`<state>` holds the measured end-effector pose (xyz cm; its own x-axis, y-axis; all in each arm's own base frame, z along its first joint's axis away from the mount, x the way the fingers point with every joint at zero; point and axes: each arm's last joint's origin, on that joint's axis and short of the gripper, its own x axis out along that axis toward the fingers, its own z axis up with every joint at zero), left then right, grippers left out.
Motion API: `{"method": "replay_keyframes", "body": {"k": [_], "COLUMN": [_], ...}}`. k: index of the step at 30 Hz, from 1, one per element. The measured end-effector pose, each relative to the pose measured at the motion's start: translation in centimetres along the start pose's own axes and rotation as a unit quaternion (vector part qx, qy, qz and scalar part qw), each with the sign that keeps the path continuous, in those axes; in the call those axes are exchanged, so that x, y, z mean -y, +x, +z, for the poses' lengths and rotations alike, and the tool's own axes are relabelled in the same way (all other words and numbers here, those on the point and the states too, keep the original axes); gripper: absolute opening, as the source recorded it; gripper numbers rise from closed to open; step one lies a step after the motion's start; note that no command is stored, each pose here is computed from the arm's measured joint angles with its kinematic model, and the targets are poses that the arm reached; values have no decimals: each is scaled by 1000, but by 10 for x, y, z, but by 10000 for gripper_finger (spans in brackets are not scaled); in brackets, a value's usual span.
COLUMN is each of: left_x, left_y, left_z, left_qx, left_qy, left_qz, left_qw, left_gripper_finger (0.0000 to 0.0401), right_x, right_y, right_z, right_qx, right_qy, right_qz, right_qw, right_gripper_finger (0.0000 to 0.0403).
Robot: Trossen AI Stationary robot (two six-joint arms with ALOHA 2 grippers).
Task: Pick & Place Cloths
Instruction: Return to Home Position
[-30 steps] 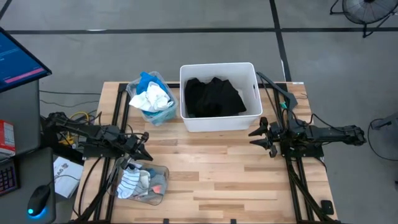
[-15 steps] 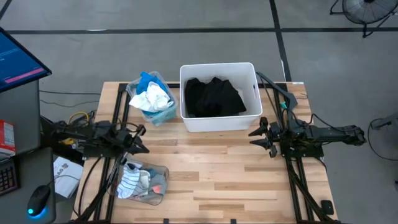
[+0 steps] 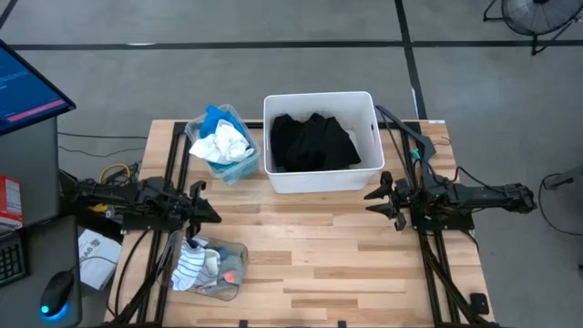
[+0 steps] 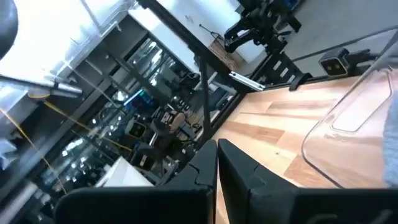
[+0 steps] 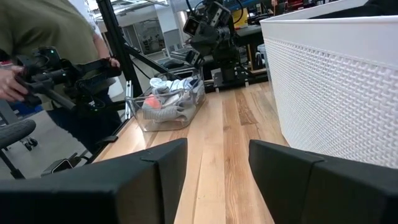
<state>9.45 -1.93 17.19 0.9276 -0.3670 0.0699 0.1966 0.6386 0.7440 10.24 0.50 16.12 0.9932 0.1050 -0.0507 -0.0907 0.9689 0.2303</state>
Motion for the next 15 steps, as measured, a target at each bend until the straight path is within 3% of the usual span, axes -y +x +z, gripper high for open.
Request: {"method": "replay_keyframes", "body": {"k": [3, 5, 7, 9, 11, 13, 15], "left_x": [-2, -2, -2, -2, -1, 0, 1], "left_y": [0, 0, 0, 0, 0, 0, 0], "left_z": [-2, -3, -3, -2, -1, 0, 0], "left_qx": [-32, -38, -32, -21, -9, -2, -4], "left_qy": [-56, -146, -263, -396, -514, -590, -630], "left_qz": [32, 45, 49, 44, 31, 10, 0], "left_qw": [997, 988, 963, 917, 857, 808, 777], "left_gripper_finger": [2, 2, 2, 2, 2, 2, 2], "right_x": [0, 0, 0, 0, 0, 0, 0], "right_y": [0, 0, 0, 0, 0, 0, 0], "right_z": [0, 0, 0, 0, 0, 0, 0], "right_qx": [0, 0, 0, 0, 0, 0, 0], "right_qy": [0, 0, 0, 0, 0, 0, 0], "right_qz": [0, 0, 0, 0, 0, 0, -1], "right_qw": [1000, 1000, 1000, 1000, 1000, 1000, 1000], "right_gripper_finger": [167, 166, 166, 168, 169, 169, 168]}}
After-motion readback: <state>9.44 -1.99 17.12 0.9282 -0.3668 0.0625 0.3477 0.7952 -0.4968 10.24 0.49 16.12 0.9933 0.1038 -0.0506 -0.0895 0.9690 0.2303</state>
